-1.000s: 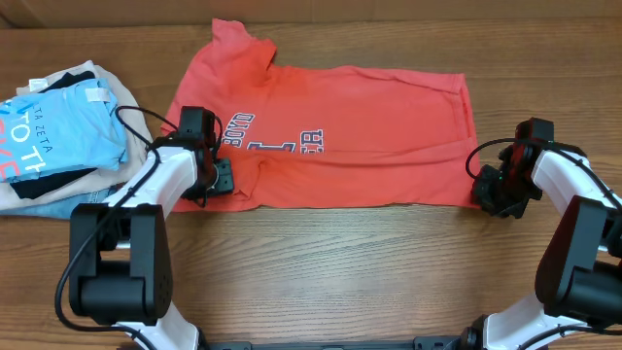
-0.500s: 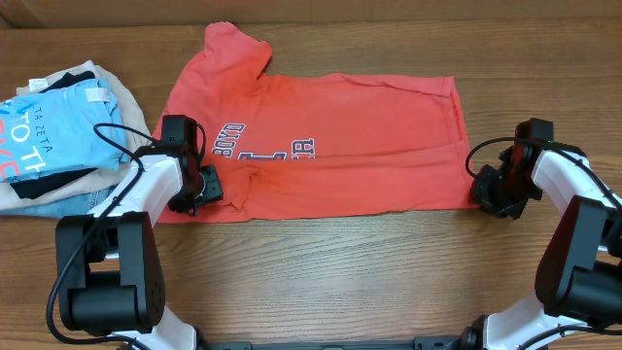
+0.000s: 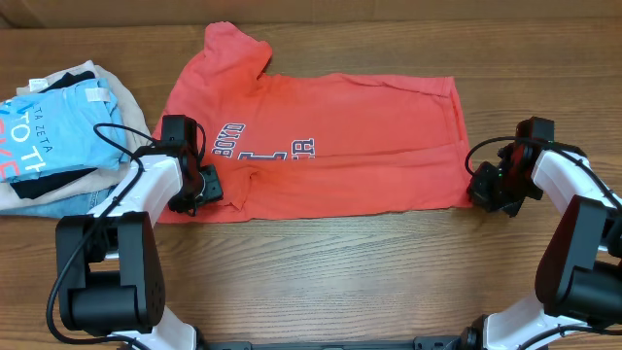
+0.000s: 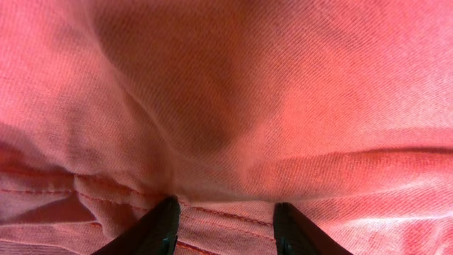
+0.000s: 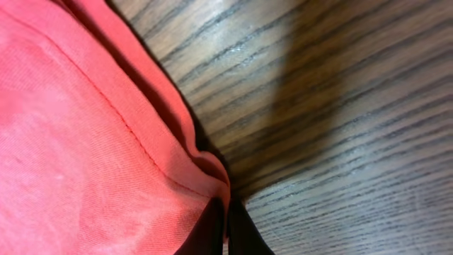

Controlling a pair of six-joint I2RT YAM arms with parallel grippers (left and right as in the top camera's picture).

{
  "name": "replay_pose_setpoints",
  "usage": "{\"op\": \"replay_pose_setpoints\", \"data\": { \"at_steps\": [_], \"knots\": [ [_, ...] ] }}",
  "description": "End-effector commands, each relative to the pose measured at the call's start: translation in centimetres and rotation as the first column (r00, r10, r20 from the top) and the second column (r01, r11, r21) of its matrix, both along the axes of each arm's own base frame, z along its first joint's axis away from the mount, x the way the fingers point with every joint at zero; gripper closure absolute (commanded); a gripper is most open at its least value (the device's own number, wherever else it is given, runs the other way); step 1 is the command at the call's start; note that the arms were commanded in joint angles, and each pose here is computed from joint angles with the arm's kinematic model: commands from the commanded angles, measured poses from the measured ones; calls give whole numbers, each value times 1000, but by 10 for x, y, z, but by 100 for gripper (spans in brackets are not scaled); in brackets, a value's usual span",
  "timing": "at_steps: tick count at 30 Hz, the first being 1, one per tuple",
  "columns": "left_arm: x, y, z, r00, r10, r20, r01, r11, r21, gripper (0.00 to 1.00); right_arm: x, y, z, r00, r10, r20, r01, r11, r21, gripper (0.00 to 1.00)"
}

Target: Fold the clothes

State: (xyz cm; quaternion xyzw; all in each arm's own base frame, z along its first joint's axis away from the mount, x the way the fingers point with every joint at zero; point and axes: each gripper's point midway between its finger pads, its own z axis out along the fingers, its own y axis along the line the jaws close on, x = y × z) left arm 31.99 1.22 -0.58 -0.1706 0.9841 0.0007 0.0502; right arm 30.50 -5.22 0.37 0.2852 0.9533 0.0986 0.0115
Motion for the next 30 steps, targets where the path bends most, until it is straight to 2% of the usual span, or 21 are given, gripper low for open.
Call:
{"op": "replay_pose_setpoints", "data": {
  "at_steps": [1,5,11,21,24,30],
  "knots": [
    [-69,13,-47,967,58,-249,-51,998,35,52,-12,-10,-6,997,-48,-63,44,997,-67,96],
    [-80,11,-45,953,68,-294,-61,998,33,56,-34,-35,-6,975,-163,-153,128,968,-217,96],
    [-103,10,-39,919,101,-382,-91,995,43,57,-59,-55,-3,935,-274,-223,201,931,-304,96],
    [-132,0,-29,860,116,-497,-124,992,16,61,-83,-86,-2,878,-409,-248,329,893,-308,96],
    [-143,-1,-27,840,119,-530,-128,992,21,65,-86,-89,-1,870,-426,-250,346,887,-307,96],
    [-149,0,-29,832,122,-542,-128,991,28,64,-83,-89,-2,872,-426,-241,350,887,-301,96]
  ]
}}
